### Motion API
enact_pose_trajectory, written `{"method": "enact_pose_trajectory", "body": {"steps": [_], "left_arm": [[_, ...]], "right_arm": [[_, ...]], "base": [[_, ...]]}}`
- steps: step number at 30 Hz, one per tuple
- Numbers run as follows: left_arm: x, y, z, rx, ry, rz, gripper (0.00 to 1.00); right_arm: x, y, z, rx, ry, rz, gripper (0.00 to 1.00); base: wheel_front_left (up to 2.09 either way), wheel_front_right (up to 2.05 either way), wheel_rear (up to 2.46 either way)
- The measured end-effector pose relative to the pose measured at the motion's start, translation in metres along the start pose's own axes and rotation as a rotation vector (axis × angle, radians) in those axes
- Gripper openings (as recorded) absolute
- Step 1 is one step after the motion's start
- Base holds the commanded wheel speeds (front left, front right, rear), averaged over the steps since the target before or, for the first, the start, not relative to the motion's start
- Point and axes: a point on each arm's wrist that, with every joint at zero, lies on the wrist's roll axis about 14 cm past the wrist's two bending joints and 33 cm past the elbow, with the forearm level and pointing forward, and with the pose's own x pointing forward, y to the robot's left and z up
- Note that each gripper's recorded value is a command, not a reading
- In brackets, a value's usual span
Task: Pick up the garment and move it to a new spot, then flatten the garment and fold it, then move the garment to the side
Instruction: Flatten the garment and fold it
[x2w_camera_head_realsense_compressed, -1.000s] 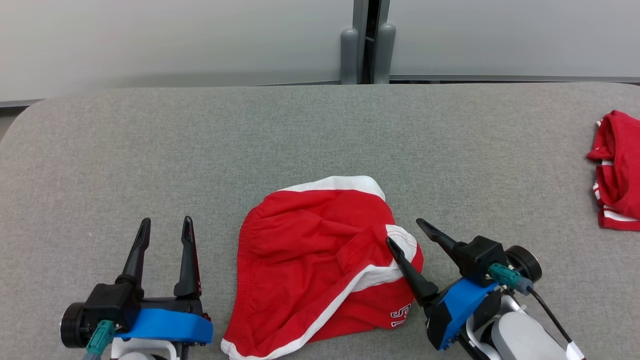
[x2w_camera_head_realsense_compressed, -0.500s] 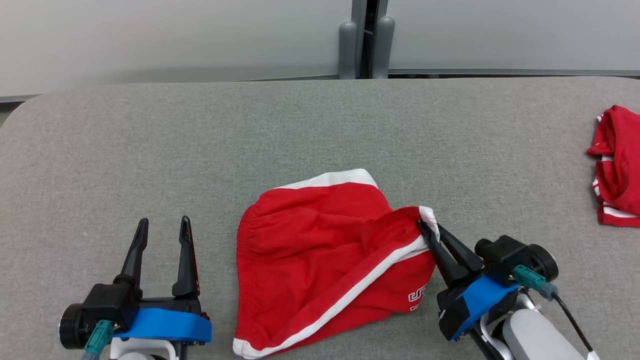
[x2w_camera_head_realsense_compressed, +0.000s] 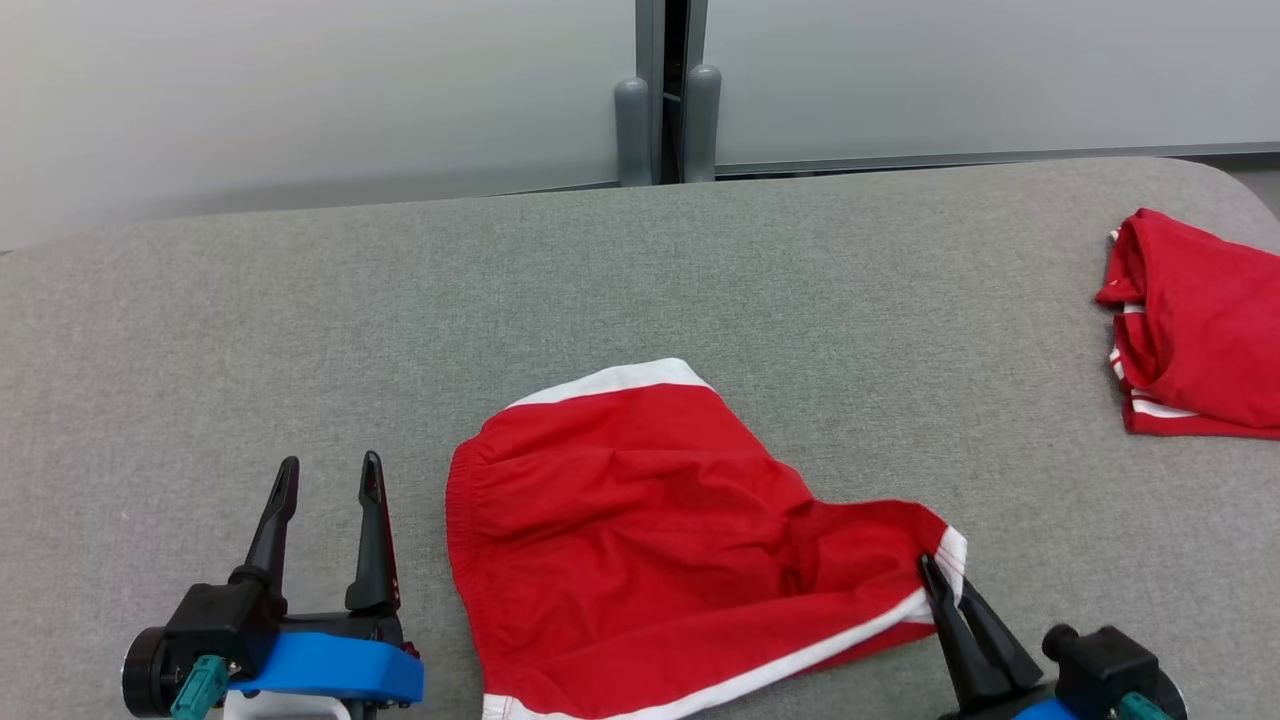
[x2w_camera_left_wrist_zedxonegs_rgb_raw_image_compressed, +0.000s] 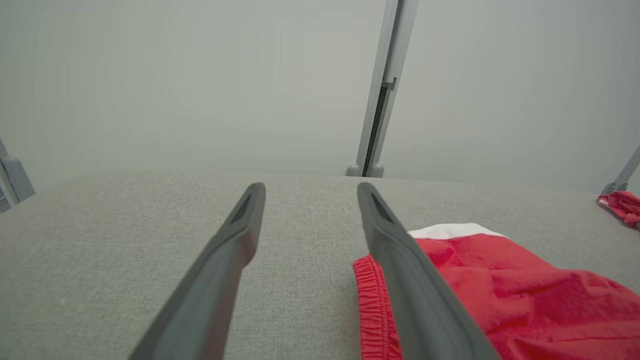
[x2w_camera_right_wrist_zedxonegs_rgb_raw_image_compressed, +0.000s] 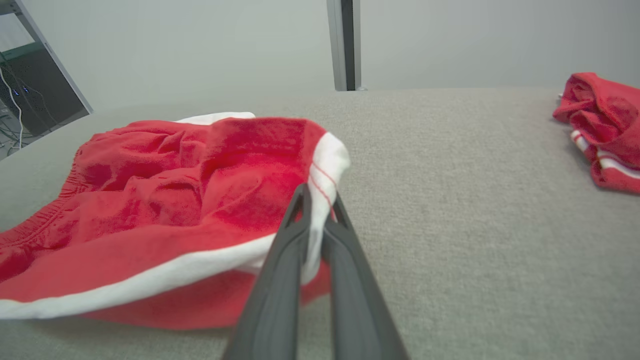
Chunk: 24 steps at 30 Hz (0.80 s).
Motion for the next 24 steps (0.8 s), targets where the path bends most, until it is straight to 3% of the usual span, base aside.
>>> {"method": "enact_pose_trajectory", "body": {"steps": [1,2,3,4,5,9,13,19,24], "left_arm": [[0.000,-0.002,0.000,-0.002,0.000,-0.004,1.00],[0.000,-0.003,0.000,-0.002,-0.001,-0.009,1.00],[0.001,-0.004,0.001,-0.003,-0.002,-0.012,1.00],[0.001,-0.006,0.001,-0.005,-0.003,-0.016,1.00],[0.001,-0.007,0.002,-0.005,-0.004,-0.018,1.00],[-0.001,-0.010,0.001,-0.006,-0.001,-0.028,1.00],[-0.001,-0.012,0.002,-0.006,-0.004,-0.034,1.00],[-0.002,-0.012,0.003,-0.006,-0.007,-0.033,1.00],[-0.005,-0.008,0.003,-0.004,-0.005,-0.022,1.00]], "right_arm": [[-0.007,-0.002,-0.005,0.014,0.014,-0.019,0.00],[-0.013,-0.005,-0.011,0.025,0.030,-0.037,0.14],[-0.019,-0.008,-0.015,0.031,0.041,-0.053,0.45],[-0.024,-0.011,-0.018,0.036,0.050,-0.070,0.89],[-0.030,-0.013,-0.021,0.041,0.059,-0.083,1.00],[-0.043,-0.023,-0.025,0.042,0.068,-0.126,1.00],[-0.042,-0.032,-0.003,0.001,-0.004,-0.145,1.00],[-0.021,-0.031,0.039,-0.093,-0.109,-0.093,1.00],[-0.001,-0.021,0.051,-0.146,-0.094,-0.029,1.00]], "base": [[0.00,0.00,0.00],[0.00,0.00,0.00],[0.00,0.00,0.00],[0.00,0.00,0.00],[0.00,0.00,0.00],[0.00,0.00,0.00],[0.00,0.00,0.00],[0.00,0.00,0.00],[0.00,0.00,0.00]]}}
